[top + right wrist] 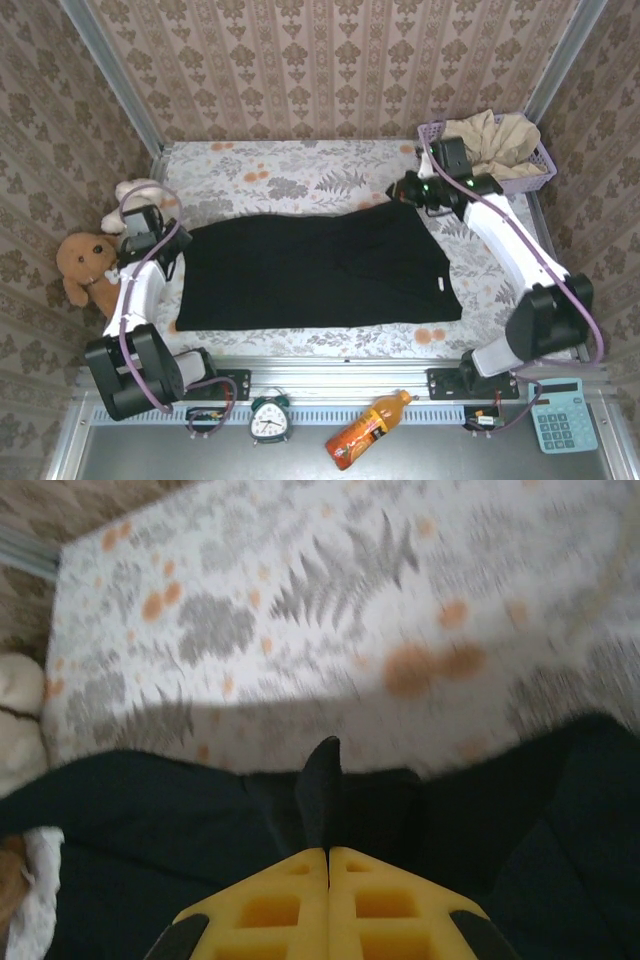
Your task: Fold and stack the mixed laundry pile
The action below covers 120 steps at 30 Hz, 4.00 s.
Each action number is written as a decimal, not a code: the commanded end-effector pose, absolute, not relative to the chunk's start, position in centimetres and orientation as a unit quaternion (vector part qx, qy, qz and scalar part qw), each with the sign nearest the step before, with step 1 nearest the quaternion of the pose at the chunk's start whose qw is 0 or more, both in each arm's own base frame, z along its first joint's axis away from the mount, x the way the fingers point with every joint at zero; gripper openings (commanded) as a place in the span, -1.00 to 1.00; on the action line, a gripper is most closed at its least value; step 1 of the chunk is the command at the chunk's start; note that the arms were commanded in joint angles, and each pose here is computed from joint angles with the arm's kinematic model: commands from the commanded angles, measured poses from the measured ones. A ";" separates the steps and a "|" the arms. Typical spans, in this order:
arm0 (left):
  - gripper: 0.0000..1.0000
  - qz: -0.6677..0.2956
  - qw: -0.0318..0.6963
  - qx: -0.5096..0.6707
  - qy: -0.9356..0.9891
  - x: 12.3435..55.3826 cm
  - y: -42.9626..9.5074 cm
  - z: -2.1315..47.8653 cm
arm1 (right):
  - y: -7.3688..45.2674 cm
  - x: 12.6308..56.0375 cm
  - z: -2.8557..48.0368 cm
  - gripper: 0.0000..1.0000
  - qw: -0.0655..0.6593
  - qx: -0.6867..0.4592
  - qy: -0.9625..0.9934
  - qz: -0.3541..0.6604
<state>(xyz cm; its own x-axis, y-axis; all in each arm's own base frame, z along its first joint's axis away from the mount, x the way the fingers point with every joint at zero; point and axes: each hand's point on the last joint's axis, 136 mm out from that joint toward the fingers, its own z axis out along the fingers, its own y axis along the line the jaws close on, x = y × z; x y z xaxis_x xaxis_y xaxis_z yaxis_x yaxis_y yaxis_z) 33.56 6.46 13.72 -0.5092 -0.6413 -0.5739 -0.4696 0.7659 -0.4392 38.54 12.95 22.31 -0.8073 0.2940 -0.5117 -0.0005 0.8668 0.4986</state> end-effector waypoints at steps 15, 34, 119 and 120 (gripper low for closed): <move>0.99 -0.128 0.342 -0.423 0.829 28.1 9.0 9.8 | 7.0 25.3 12.5 1.00 0.245 0.172 0.938 0.174; -0.06 -0.250 0.295 -0.198 0.901 33.7 -11.4 8.1 | 18.3 33.0 6.9 -0.16 0.190 -0.030 0.956 0.223; -0.76 -0.172 0.120 -0.129 0.969 24.3 -14.6 -0.3 | 1.9 41.9 5.2 0.35 0.192 0.258 0.921 0.219; -0.66 -0.175 0.119 -0.126 0.969 24.4 -14.8 0.0 | 2.3 41.2 5.5 0.34 0.191 0.250 0.924 0.218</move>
<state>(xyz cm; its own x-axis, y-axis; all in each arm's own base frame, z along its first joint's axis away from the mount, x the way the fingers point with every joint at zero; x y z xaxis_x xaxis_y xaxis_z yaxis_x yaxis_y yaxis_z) 26.14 -16.57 1.79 -0.9200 -0.3082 -0.2419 -0.1637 0.8634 -0.4773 42.61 0.95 3.67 -0.7789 0.5821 -0.2332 0.4314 0.7673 0.4744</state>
